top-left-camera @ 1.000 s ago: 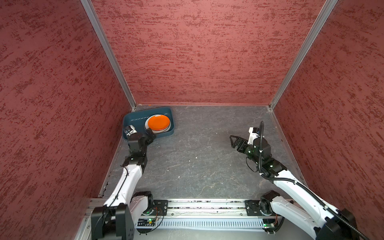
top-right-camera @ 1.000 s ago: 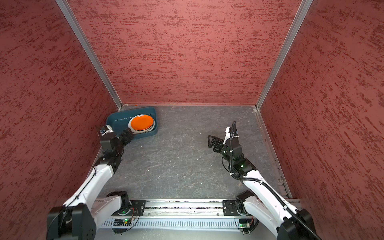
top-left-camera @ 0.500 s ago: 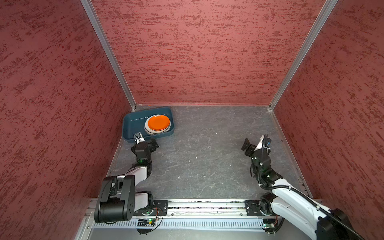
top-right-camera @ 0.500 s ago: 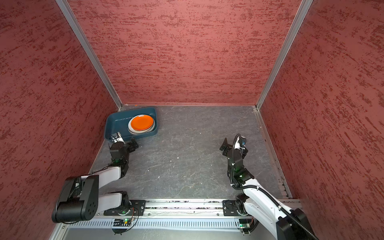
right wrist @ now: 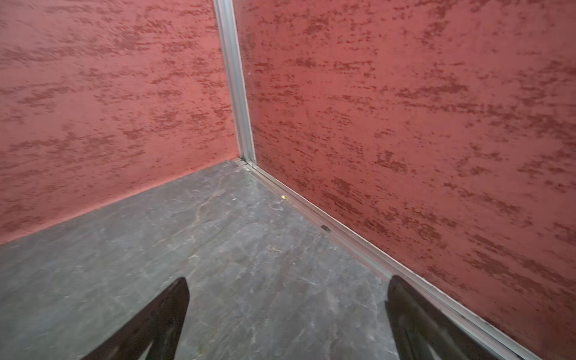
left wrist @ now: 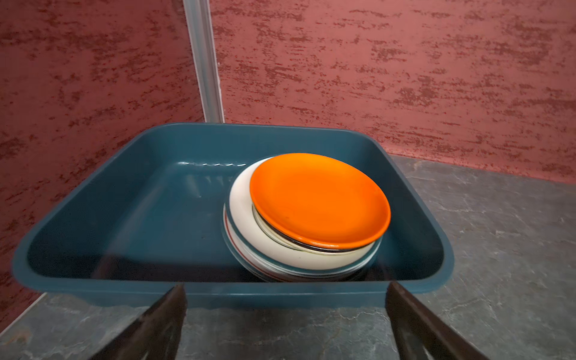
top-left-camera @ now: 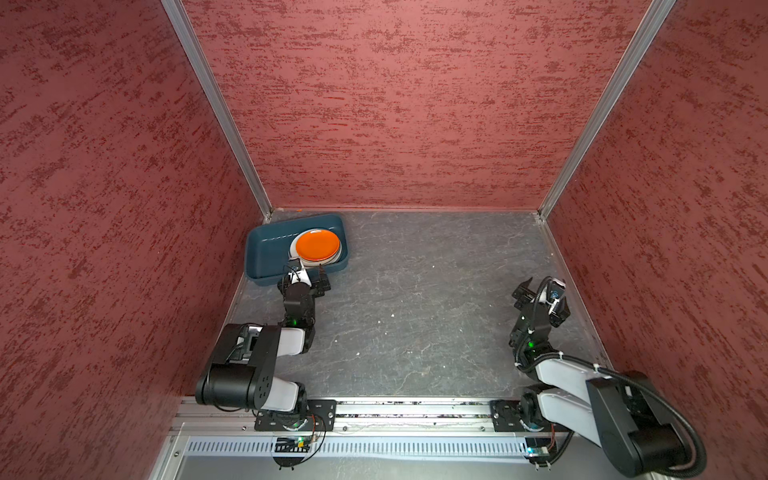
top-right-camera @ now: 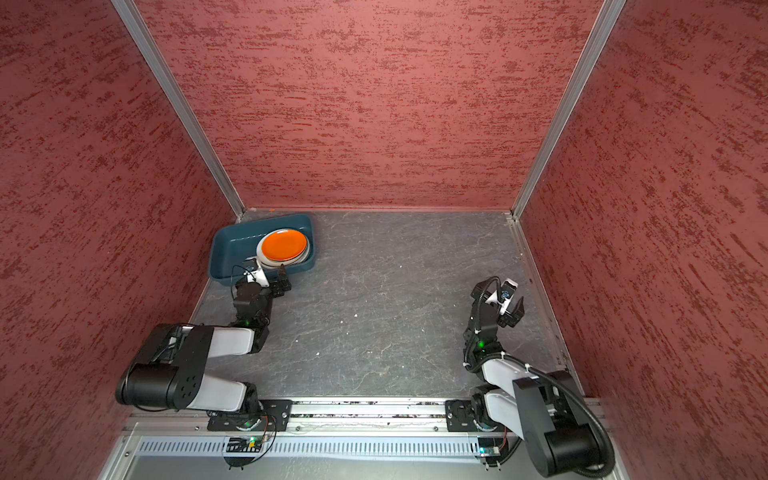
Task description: Place the plates into the plastic bin on the countertop
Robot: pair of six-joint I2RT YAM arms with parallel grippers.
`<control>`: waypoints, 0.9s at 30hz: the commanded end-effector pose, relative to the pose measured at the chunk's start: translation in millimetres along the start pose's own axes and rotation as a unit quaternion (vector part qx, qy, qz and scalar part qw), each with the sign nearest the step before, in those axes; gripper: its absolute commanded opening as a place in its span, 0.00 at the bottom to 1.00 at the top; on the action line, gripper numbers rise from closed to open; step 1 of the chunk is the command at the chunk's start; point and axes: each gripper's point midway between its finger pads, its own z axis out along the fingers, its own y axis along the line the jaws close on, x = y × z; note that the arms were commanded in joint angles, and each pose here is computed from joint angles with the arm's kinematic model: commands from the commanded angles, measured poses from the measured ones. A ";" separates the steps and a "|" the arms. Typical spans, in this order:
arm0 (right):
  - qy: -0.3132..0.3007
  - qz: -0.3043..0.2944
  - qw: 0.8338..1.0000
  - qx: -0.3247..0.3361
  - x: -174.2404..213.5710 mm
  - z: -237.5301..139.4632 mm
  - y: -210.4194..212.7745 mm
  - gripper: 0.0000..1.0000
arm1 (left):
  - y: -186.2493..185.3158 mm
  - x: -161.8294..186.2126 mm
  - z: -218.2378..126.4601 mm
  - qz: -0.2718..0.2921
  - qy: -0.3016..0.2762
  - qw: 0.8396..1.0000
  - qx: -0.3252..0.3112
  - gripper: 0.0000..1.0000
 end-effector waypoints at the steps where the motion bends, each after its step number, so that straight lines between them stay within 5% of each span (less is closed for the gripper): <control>1: -0.045 0.064 0.997 -0.012 -22.3 9.7 -0.2 0.99 | -3.6 -12.3 -0.3 0.024 -0.027 0.999 0.001 0.99; 9: -0.011 0.051 0.996 -0.072 -10.4 36.1 29.2 0.99 | -10.1 -3.5 -2.8 0.030 -0.051 0.997 0.039 0.99; 17: 0.044 -0.038 0.976 -0.211 13.0 48.8 96.0 0.99 | -4.8 5.5 18.9 0.011 0.020 0.999 0.033 0.99; 27: 0.033 -0.023 0.976 -0.216 18.3 44.9 87.1 0.99 | 2.2 5.7 23.7 -0.010 0.031 0.999 0.041 0.99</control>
